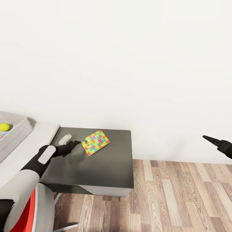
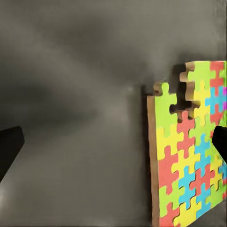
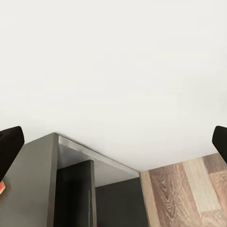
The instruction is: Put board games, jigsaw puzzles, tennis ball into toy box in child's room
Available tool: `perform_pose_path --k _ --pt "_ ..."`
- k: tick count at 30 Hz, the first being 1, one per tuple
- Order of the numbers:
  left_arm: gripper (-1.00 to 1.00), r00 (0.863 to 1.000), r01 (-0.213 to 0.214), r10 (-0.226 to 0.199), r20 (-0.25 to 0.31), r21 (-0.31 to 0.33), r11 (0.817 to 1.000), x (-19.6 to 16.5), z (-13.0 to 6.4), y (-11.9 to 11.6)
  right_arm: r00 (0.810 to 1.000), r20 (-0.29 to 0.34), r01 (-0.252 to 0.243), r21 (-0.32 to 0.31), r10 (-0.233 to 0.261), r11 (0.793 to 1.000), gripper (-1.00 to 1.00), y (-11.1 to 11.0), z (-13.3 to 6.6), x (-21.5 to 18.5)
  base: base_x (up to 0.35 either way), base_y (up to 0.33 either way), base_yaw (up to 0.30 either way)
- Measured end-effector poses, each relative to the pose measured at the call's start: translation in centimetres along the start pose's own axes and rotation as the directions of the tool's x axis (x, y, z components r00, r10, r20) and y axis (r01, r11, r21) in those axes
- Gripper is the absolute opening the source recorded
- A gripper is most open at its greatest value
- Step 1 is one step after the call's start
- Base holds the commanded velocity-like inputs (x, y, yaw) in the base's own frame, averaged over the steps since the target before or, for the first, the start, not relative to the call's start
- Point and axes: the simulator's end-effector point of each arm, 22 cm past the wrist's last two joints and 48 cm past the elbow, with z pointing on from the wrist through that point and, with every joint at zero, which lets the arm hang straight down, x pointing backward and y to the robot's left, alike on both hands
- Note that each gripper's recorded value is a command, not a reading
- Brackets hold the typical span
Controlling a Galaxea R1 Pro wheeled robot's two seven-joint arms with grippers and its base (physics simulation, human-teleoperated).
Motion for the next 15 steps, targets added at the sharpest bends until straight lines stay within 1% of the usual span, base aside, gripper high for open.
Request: perform_pose_path --k 3,7,15 --pt "1.00 1.000 0.003 -0.003 0.002 0.017 1.000 -0.5 -0.3 -0.7 1.000 0.000 0.000 -0.001 0.000 1.000 1.00 0.0 0.0 0.0 0.000 0.000 0.000" --pt "1.00 1.000 0.016 -0.017 0.014 0.022 1.000 -1.5 -0.9 -0.5 1.000 0.001 0.001 -0.001 -0.001 1.000 1.00 0.0 0.0 0.0 0.000 0.000 0.000" --pt "1.00 1.000 0.021 -0.021 0.019 0.024 1.000 -1.9 -1.1 -0.4 1.000 0.001 0.001 -0.002 -0.001 1.000 1.00 0.0 0.0 0.0 0.000 0.000 0.000"
